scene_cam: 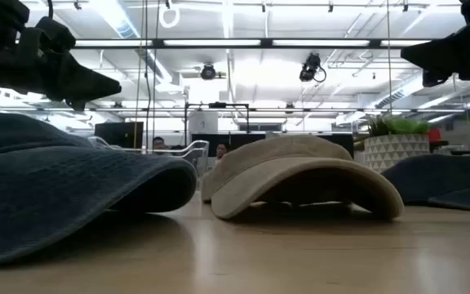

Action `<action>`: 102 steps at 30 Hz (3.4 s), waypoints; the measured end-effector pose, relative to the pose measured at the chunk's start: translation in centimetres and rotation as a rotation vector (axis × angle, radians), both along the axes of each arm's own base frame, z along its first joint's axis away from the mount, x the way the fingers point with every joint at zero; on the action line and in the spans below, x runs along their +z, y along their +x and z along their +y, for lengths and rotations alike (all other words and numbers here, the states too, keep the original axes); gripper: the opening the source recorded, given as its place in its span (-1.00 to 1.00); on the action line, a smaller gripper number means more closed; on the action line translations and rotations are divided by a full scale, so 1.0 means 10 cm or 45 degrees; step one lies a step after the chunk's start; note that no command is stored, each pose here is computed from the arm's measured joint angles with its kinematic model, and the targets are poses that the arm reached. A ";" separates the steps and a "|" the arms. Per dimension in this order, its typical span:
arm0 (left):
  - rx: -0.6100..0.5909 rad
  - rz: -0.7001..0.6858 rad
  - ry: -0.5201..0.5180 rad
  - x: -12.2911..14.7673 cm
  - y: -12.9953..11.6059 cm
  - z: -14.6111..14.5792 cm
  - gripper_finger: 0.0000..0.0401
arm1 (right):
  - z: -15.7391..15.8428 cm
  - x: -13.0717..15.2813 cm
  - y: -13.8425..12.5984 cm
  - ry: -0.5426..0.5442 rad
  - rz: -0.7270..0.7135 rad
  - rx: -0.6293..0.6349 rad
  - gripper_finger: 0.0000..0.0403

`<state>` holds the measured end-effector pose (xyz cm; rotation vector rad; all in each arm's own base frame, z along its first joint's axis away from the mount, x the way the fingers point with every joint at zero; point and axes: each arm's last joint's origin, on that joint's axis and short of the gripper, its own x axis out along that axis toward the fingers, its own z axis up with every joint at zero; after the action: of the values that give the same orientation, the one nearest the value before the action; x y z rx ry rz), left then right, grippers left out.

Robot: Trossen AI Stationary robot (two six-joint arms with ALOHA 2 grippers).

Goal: Pick & Place hat

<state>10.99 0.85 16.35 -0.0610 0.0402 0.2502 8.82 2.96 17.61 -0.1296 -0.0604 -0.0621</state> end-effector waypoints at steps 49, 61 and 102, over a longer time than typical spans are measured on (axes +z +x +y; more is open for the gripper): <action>0.146 0.506 -0.140 1.05 0.23 0.03 -0.14 | -0.01 0.39 -0.05 0.029 -0.467 0.021 -0.25; 0.419 0.955 -0.473 0.64 0.31 0.04 0.13 | 0.09 0.77 0.14 -0.044 -0.329 0.031 -0.09; 0.855 1.265 -0.680 0.33 0.74 -0.38 -0.96 | 0.21 0.54 0.39 -0.089 -0.045 0.059 -0.10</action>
<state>18.41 -2.99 19.66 -0.4821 1.0911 0.9196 12.74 5.09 22.98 -0.1971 -0.1007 -0.0158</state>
